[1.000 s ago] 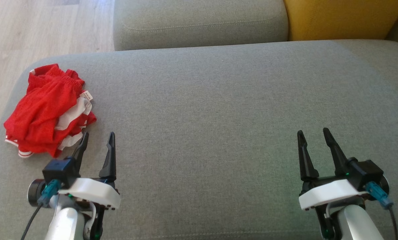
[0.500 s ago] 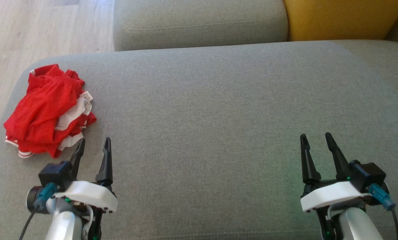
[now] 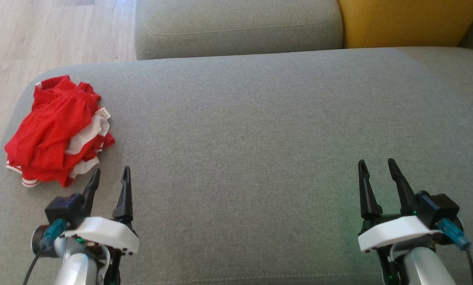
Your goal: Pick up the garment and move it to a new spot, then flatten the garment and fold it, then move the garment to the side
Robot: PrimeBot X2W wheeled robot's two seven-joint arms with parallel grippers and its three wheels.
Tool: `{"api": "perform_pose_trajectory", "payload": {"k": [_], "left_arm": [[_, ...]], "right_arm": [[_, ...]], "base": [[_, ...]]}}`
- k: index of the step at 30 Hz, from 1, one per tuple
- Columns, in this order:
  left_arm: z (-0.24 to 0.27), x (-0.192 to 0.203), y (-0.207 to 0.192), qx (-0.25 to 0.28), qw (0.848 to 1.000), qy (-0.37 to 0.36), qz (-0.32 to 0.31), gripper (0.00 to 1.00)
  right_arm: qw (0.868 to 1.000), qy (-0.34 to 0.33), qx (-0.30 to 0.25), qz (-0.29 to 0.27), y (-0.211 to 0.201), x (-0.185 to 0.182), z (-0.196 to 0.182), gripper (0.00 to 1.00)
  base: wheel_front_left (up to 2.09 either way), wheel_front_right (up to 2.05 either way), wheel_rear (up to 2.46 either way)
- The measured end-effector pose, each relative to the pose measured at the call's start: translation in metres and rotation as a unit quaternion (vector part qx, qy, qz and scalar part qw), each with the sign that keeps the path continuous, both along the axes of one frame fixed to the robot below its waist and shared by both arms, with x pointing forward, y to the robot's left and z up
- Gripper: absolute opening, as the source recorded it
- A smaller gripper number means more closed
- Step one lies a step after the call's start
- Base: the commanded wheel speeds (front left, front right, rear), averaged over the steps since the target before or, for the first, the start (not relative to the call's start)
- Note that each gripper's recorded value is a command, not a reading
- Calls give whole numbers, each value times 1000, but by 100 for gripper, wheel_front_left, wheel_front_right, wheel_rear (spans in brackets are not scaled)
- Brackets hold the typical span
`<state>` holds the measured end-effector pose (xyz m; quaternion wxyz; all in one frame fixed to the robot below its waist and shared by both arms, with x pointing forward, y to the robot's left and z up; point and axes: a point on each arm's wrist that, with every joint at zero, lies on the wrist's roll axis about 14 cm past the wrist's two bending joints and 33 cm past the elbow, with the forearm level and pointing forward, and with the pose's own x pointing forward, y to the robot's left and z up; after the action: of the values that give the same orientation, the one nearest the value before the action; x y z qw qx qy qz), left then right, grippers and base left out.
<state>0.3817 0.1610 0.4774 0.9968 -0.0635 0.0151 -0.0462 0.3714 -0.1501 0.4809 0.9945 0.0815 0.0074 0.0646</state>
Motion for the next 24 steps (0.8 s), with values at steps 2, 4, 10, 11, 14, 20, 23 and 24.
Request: {"api": "perform_pose_trajectory", "payload": {"k": [2, 4, 10, 11, 14, 20, 23, 24], "left_arm": [[0, 0, 1, 0, 1000, 1, 1, 100], [-1, 0, 1, -1, 1000, 1, 1, 100], [-1, 0, 0, -2, 1000, 2, -1, 100], [-1, 0, 0, -2, 1000, 2, -1, 100], [-2, -1, 1, -1, 1000, 3, 0, 100], [-1, -3, 4, 8, 1000, 2, 3, 100], [-1, -4, 8, 10, 1000, 1, 8, 100], [-1, -7, 12, 12, 1000, 0, 14, 100]], "right_arm": [[1000, 0, 0, 0, 0, 0, 0, 100], [1000, -2, 0, 0, 0, 0, 1, 100], [1000, -4, 0, 0, 0, 1, 3, 100], [1000, -4, -1, -1, 0, 1, 3, 100], [1000, -5, -3, -1, -1, 1, 3, 100], [1000, -8, -9, 5, 2, 3, 5, 100], [1000, -14, -9, 11, 6, 5, 8, 100], [1000, -19, -8, 18, 12, 7, 12, 100]], "base": [[0, 0, 0], [0, 0, 0], [0, 0, 0], [0, 0, 0], [0, 0, 0], [0, 0, 0], [0, 0, 0], [0, 0, 0]]}}
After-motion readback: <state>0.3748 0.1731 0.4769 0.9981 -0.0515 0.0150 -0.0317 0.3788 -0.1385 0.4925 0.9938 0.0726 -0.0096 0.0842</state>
